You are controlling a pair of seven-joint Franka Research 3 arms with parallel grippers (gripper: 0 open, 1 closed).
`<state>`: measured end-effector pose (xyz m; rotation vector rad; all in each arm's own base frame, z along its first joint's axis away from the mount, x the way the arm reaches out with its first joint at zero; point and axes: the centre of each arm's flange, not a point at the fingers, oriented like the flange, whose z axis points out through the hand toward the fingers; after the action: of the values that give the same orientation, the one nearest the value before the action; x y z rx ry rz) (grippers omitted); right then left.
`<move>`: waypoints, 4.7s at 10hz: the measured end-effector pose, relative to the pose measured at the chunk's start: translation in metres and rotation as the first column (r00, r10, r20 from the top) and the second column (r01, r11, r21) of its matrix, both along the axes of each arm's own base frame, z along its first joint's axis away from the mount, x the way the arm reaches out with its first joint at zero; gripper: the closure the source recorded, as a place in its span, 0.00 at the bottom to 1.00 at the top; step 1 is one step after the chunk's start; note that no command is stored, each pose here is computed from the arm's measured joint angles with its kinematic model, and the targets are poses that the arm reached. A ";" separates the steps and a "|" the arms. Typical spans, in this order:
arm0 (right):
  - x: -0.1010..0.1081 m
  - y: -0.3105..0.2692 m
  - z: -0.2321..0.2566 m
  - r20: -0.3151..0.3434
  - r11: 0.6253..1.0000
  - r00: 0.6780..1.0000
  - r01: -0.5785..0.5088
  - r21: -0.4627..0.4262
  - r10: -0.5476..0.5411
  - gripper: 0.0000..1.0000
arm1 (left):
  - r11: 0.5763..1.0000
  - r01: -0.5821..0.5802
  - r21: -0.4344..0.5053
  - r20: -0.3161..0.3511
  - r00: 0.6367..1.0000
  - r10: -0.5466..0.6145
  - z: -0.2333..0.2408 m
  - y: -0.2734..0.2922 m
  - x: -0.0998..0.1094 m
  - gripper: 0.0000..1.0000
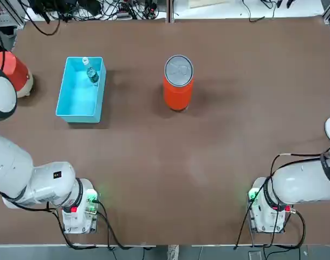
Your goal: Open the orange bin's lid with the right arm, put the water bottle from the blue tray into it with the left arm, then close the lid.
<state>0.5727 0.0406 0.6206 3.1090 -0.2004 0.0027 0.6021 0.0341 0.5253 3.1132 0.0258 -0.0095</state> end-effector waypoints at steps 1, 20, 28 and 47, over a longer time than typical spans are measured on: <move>-0.002 0.028 -0.006 -0.006 1.000 1.000 0.025 0.001 -0.025 0.78 | 1.000 -0.008 0.001 0.018 1.000 0.008 -0.028 0.000 0.002 0.00; -0.070 0.436 -0.211 0.067 0.926 0.932 0.342 0.161 -0.356 0.96 | 0.996 -0.091 -0.002 0.046 0.995 0.091 -0.130 -0.028 -0.023 0.63; -0.068 0.449 -0.228 0.161 0.926 0.913 0.356 0.128 -0.374 0.99 | 0.971 -0.240 0.017 -0.030 0.970 0.240 0.016 -0.051 -0.026 0.63; -0.038 0.326 -0.094 0.055 0.942 0.941 0.334 0.004 -0.334 0.99 | 0.855 -0.461 -0.239 -0.130 0.888 0.442 -0.045 -0.498 -0.118 0.62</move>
<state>0.5345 0.3666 0.5264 3.0268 -0.7254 0.0810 0.4843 -0.4636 0.4808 2.7583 0.6978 -0.1035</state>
